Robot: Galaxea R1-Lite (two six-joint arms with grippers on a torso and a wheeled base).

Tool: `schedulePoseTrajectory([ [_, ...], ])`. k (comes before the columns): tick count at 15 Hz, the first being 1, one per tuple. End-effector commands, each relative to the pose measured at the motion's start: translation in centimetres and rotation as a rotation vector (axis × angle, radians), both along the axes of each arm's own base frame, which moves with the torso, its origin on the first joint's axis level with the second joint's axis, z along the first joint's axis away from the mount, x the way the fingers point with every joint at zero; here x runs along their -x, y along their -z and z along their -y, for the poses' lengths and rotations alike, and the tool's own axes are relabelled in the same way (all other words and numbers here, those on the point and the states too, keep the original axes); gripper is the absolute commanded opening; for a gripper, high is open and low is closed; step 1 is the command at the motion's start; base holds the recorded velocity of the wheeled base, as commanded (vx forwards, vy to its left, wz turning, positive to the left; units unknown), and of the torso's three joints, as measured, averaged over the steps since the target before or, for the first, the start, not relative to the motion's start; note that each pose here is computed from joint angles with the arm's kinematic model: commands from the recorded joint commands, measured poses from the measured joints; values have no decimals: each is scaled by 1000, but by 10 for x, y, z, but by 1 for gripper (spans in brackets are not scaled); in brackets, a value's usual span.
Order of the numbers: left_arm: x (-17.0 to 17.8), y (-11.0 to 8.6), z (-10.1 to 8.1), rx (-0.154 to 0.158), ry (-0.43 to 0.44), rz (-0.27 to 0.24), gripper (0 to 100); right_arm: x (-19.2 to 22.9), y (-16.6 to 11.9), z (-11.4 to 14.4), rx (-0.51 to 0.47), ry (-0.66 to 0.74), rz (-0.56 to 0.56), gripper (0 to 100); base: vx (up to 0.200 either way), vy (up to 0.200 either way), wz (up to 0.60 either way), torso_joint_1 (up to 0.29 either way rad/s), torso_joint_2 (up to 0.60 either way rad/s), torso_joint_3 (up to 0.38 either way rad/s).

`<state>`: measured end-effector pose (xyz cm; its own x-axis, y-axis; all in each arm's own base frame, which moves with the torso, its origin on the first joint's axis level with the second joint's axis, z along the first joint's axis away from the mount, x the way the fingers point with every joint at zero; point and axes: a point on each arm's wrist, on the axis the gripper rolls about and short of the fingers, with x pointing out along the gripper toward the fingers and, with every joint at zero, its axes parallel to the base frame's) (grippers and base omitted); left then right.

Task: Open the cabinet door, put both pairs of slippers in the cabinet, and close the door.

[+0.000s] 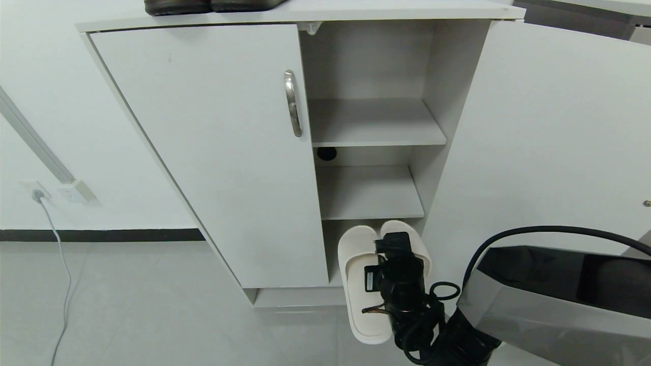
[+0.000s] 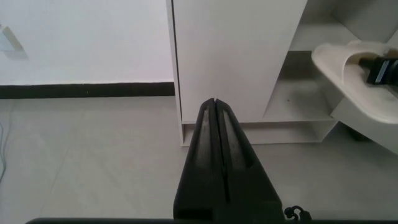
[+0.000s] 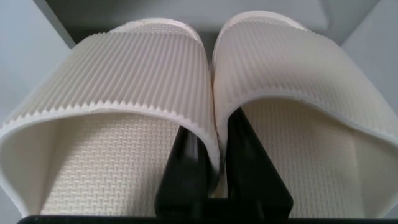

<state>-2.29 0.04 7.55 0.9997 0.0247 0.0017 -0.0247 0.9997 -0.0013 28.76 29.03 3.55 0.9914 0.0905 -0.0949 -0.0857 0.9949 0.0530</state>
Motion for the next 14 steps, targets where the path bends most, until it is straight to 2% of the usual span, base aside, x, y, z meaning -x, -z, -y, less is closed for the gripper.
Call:
schedulePoseTrajectory([
  [1,0,0,0,0,-1,0,0,0,13,1,42,-4,24,0,0,0,0,0,0,0],
  [3,0,0,0,0,-1,0,0,0,14,0,52,-6,69,0,0,0,0,0,0,0],
  [13,0,0,0,0,-1,-2,0,-1,15,1,55,0,74,0,0,0,0,0,0,0],
  [14,0,0,0,0,-1,0,0,-1,15,1,54,0,75,0,200,0,0,-2,2,2],
])
